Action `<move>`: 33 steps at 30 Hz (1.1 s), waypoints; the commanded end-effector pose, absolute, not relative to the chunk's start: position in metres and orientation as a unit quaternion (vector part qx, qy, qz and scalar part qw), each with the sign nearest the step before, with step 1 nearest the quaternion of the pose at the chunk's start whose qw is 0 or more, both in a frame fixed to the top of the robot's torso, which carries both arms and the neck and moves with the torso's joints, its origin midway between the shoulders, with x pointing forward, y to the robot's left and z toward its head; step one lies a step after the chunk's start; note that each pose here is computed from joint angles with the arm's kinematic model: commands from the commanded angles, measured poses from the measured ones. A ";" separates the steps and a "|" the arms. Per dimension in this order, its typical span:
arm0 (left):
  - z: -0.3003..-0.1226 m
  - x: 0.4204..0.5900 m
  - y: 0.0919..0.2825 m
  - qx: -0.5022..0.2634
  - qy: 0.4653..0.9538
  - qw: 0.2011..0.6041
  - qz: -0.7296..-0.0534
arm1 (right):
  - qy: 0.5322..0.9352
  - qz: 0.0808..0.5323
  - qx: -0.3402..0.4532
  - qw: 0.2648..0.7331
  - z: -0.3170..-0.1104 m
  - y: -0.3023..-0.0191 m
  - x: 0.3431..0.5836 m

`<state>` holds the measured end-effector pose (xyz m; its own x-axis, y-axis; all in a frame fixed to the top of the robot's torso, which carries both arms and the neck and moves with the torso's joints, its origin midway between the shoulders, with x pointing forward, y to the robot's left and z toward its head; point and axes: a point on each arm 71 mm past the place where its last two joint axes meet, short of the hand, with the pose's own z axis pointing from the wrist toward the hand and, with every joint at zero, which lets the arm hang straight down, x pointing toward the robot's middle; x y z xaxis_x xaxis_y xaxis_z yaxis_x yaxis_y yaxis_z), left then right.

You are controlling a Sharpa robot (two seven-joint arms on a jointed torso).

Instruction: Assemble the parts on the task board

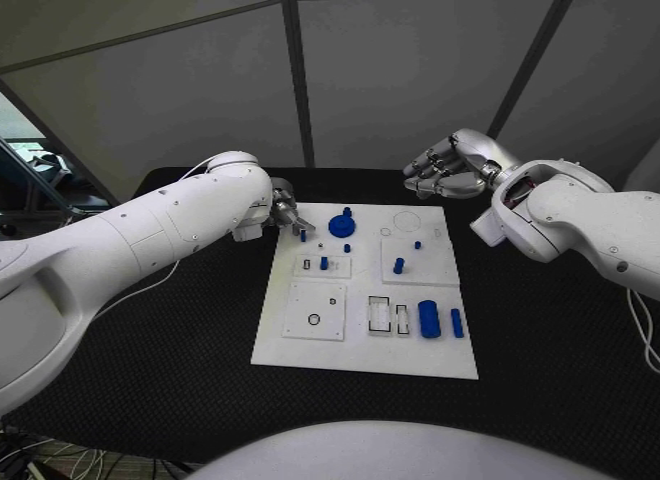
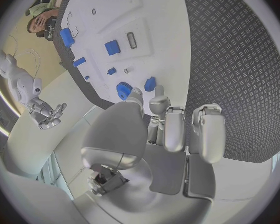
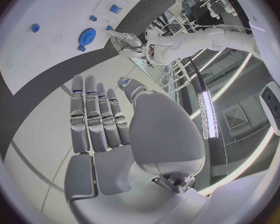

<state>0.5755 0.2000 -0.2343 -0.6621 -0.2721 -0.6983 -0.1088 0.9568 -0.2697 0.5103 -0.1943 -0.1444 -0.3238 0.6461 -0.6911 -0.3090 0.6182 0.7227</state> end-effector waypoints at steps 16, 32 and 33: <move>-0.234 0.575 0.197 -0.096 0.911 0.386 -0.111 | 0.696 0.424 0.117 0.568 -0.143 -0.192 0.511; -0.235 0.575 0.197 -0.098 0.911 0.385 -0.110 | 0.696 0.425 0.116 0.567 -0.143 -0.191 0.511; -0.235 0.575 0.197 -0.098 0.911 0.386 -0.111 | 0.696 0.425 0.116 0.567 -0.143 -0.191 0.511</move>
